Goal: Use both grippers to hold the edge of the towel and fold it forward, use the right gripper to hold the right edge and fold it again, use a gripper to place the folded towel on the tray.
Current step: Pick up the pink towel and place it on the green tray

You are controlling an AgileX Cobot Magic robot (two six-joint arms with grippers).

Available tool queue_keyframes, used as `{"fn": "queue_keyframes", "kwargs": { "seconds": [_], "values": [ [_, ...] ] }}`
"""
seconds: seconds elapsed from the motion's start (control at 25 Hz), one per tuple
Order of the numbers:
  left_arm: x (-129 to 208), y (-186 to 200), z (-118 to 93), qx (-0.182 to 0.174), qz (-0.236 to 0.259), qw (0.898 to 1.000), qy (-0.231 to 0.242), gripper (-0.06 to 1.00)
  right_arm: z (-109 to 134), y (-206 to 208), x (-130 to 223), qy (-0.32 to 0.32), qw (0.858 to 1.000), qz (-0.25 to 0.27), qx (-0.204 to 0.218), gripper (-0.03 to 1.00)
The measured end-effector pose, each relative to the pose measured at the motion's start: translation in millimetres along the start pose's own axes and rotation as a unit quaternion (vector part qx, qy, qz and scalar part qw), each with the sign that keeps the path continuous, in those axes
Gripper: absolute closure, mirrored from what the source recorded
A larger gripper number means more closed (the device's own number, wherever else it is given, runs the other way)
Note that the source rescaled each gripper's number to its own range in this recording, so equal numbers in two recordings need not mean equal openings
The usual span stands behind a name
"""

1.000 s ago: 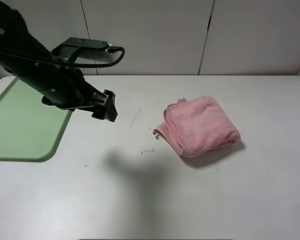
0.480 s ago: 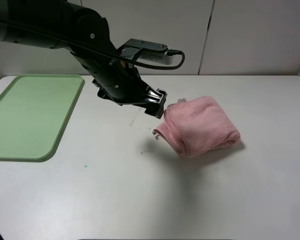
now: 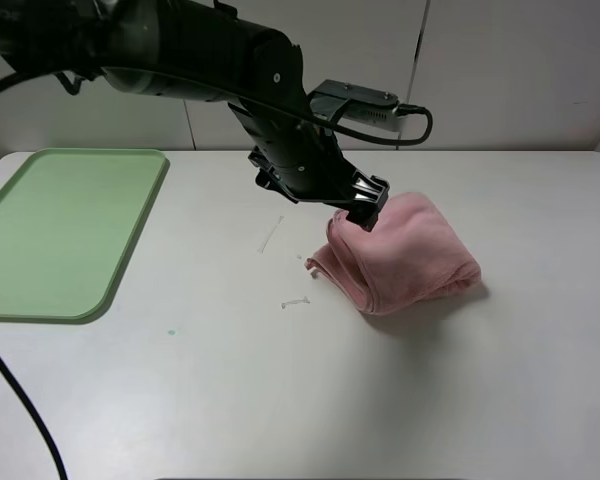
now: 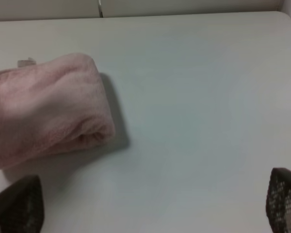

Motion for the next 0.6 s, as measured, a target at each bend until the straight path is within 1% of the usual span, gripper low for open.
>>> {"fn": "queue_keyframes", "kwargs": {
  "seconds": [0.12,0.28,0.4,0.6],
  "values": [
    [5,-8,-11,0.003,0.012,1.000,0.024,-0.06,0,0,0,0.000,1.000,0.000,0.000,-0.03],
    [14,-19,-19,0.001,0.030,0.996,0.081,-0.06,0,0,0,0.000,1.000,0.000,0.000,-0.03],
    [17,-26,-22,-0.003,0.038,0.991,0.125,-0.06,0,0,0,0.000,1.000,0.000,0.000,-0.03],
    [21,-42,-24,-0.006,0.043,0.983,0.176,-0.06,0,0,0,0.000,1.000,0.000,0.000,-0.03]
  ]
}}
Point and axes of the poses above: a point on each arm's last joint axis where the gripper is mounted, y pointing back along that axis away from the gripper, z along the wrist's bending axis when the last joint is at zero, x = y × z, the point moved 5 cm from there along -y, pointing out along that axis toward the gripper, and after that the axes turned 7 degrees about y, right-handed, at the moved point
